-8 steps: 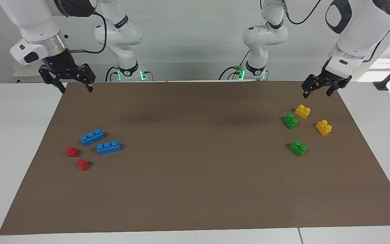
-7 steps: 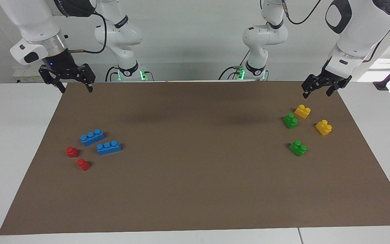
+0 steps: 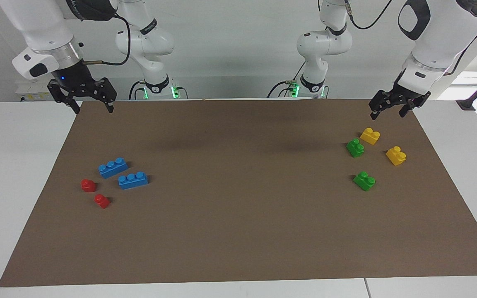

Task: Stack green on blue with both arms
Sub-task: 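Move the left gripper toward the green brick farthest from the robot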

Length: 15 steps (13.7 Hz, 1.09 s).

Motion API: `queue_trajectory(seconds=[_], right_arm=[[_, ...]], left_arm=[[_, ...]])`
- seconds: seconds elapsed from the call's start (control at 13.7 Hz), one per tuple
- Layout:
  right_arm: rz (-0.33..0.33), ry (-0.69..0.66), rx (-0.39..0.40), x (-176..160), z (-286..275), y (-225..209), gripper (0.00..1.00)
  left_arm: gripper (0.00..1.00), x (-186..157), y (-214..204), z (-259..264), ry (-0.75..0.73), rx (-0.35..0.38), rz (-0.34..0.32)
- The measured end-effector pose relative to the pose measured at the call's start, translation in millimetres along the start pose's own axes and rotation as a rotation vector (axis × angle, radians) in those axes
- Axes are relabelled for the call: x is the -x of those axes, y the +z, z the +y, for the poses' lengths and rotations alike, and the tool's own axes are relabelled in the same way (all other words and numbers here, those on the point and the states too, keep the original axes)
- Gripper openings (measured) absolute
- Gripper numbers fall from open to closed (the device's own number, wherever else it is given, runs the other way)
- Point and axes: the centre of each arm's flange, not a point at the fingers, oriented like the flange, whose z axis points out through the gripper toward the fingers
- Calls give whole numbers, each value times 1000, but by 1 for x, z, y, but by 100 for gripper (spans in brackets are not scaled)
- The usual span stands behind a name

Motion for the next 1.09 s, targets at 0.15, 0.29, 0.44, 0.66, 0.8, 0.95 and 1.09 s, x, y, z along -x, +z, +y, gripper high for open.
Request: queue_trajectory(seconds=[0.15,0.29,0.44,0.66,0.8,0.95,1.09], right_arm=[[0,-1,0,0,-1,0,100],[0,-1,0,0,-1,0,100],[0,-3,0,0,-2,0,100],[-1,-4,0,0,-2,0,100],[-6,-2,0,0,-1,3,100],[-8,-1,0,0,-1,4,100],[-8,0,0,0,0,4,100]], left_arm=[[100,0,0,0,-7,0,-2],[100,1,0,0,-19,0,-4],[100,6,-3,0,-25,-1,-9],[100,9,-1,0,-85,-2,-15],[100,8,5,0,-206,-2,-4],[100,8,15,0,-274,-1,7],[100,9,25,0,-295,-1,3]])
